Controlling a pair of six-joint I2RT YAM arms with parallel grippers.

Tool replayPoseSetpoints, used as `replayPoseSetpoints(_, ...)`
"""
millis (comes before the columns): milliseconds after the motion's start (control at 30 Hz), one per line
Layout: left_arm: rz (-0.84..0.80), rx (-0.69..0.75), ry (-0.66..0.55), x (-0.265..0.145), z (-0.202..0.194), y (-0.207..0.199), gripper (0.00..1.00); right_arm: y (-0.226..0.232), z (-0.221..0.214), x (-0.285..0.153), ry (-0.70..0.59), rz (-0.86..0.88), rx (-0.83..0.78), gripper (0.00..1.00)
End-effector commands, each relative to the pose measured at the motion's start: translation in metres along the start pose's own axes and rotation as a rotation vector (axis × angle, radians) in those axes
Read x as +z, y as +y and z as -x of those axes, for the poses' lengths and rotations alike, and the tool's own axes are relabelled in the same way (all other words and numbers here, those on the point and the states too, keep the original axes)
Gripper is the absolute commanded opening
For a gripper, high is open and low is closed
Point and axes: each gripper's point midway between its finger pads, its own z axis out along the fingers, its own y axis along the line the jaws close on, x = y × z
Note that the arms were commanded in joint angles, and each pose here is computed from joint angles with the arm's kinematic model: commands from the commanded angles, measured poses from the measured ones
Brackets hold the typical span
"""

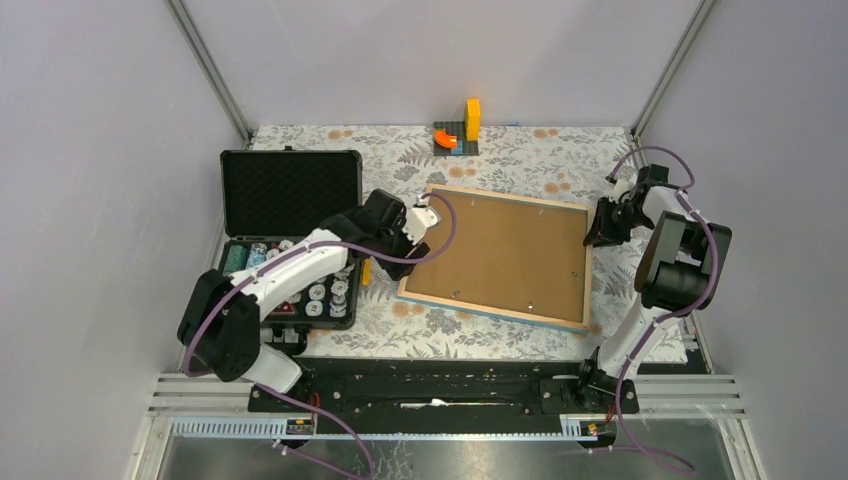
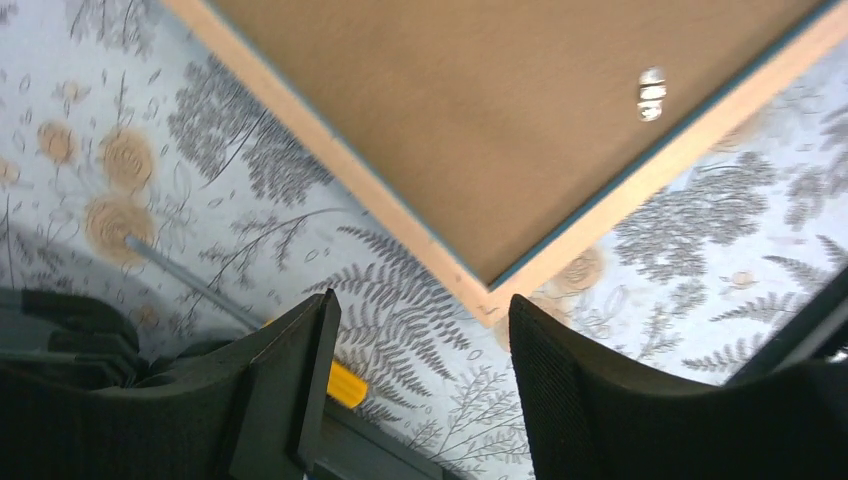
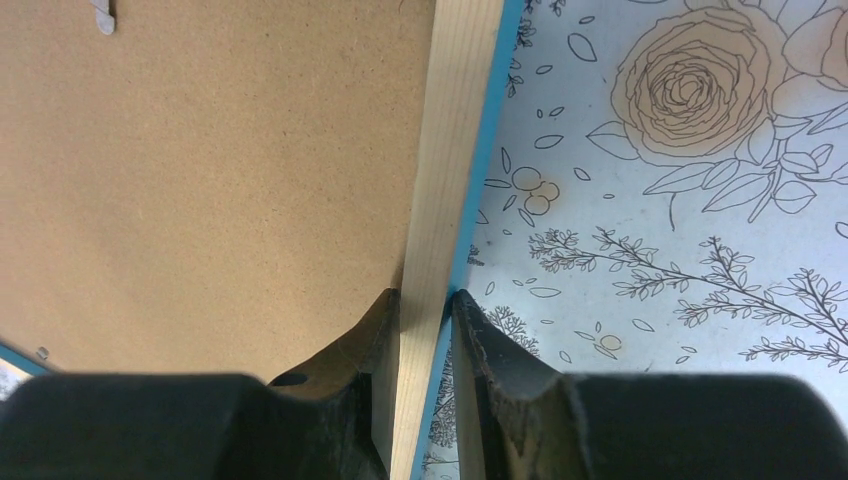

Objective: Take the photo out of the frame

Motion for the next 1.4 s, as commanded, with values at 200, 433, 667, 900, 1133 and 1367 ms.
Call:
replayPoseSetpoints(200,-0.038,0.388,-0.263,-0.032,0.081,-0.061,0.70,0.044,0.021,-0.051,-0.107,0.151,0.002,0.16)
replayPoseSetpoints(433,0.091,0.753,-0.169,-0.007,0.071,-0.112,0.79,0.051,0.018,-0.055,-0.115,0.172,0.022,0.16)
replayPoseSetpoints(667,0.185,0.909,-0.370,0.004,0.074,-0.190,0.99,0.057,0.018,-0.063,-0.132,0.187,0.026,0.16)
replayPoseSetpoints(900,0.313,0.898,-0.339,0.048,0.066,-0.217,0.93,0.059,0.016,-0.063,-0.133,0.195,0.024,0.15)
replayPoseSetpoints(1133,0.494,0.834,-0.427,0.068,0.081,-0.209,0.89,0.060,0.012,-0.062,-0.129,0.200,0.022,0.15)
replayPoseSetpoints(1367,0.695,0.905,-0.477,0.080,0.068,-0.186,0.75,0.061,0.010,-0.065,-0.132,0.195,0.019,0.16)
